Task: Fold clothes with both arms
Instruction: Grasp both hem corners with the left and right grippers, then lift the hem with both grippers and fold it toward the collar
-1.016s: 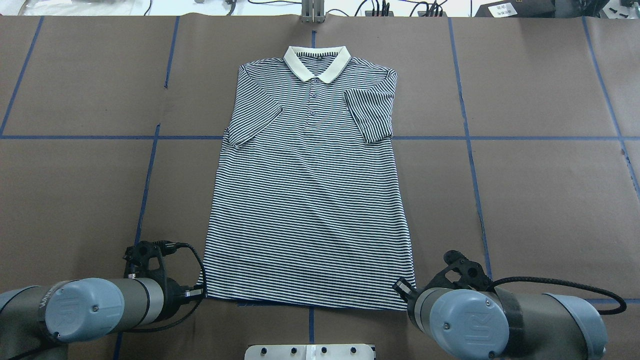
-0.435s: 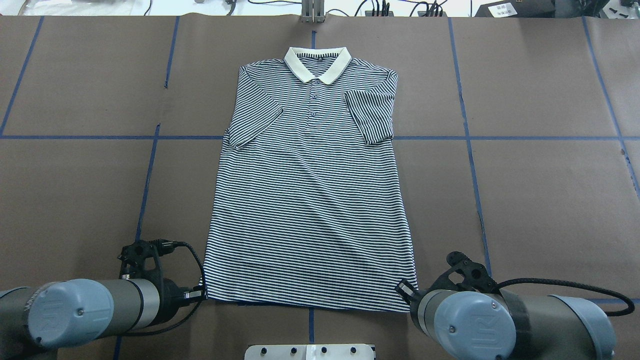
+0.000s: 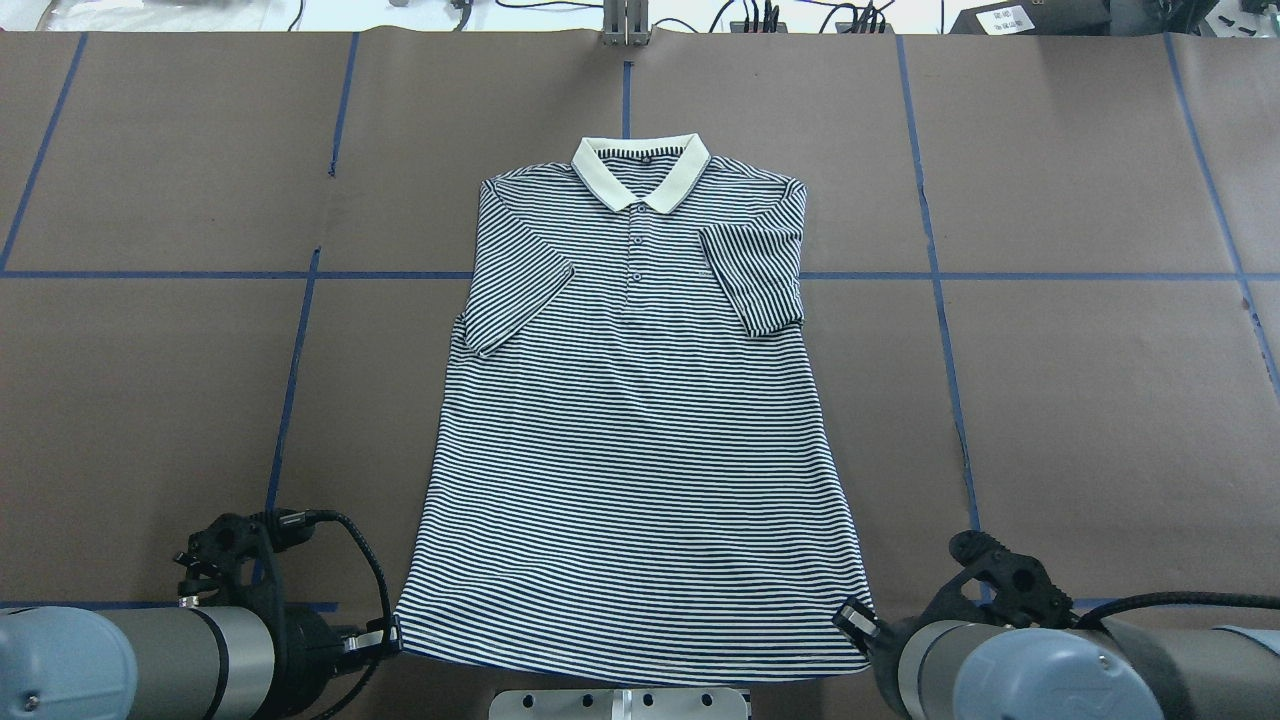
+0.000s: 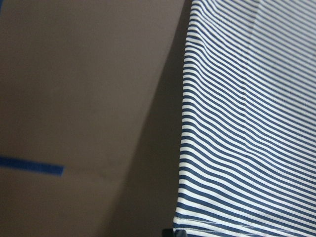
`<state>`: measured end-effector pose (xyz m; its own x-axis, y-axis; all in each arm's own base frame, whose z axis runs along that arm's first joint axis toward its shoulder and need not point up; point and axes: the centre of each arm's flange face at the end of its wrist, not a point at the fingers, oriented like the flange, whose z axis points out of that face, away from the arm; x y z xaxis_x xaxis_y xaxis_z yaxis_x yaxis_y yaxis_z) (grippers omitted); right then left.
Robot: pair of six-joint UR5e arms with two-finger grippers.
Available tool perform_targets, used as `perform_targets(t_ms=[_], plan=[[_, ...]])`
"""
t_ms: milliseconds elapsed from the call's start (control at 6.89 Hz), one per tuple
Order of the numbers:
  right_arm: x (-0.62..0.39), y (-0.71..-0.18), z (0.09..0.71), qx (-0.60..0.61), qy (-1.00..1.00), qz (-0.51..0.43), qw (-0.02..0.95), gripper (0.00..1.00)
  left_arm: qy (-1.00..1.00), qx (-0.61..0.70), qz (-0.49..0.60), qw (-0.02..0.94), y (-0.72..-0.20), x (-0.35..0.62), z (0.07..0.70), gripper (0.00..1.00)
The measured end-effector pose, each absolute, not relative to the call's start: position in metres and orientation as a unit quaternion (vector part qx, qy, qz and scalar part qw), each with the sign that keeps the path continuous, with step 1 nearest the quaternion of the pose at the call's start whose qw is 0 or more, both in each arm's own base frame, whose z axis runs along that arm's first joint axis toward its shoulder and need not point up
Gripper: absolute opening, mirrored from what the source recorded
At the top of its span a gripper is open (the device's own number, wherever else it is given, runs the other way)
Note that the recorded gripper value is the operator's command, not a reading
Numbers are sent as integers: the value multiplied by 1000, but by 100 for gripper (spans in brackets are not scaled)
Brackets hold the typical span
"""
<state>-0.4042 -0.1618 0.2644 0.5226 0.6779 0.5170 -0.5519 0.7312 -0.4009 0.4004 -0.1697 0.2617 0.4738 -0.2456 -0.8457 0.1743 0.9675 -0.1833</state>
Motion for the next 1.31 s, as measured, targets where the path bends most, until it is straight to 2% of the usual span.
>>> perform_targets(t_ms=[290,581,871,1306], plan=[[-379,-212,246,-56,-349,362,862,0,516,9,-110,850,-201,392,240,0],[-399,-305,237,6,-347,351,870,0,500,74,-141,852,-305,421,234,0],[-434,-421,266,38,-337,365,867,0,464,131,-160,861,-427,448,251,0],[-455,-580,296,19,-353,408,842,0,445,189,-164,860,-546,468,307,0]])
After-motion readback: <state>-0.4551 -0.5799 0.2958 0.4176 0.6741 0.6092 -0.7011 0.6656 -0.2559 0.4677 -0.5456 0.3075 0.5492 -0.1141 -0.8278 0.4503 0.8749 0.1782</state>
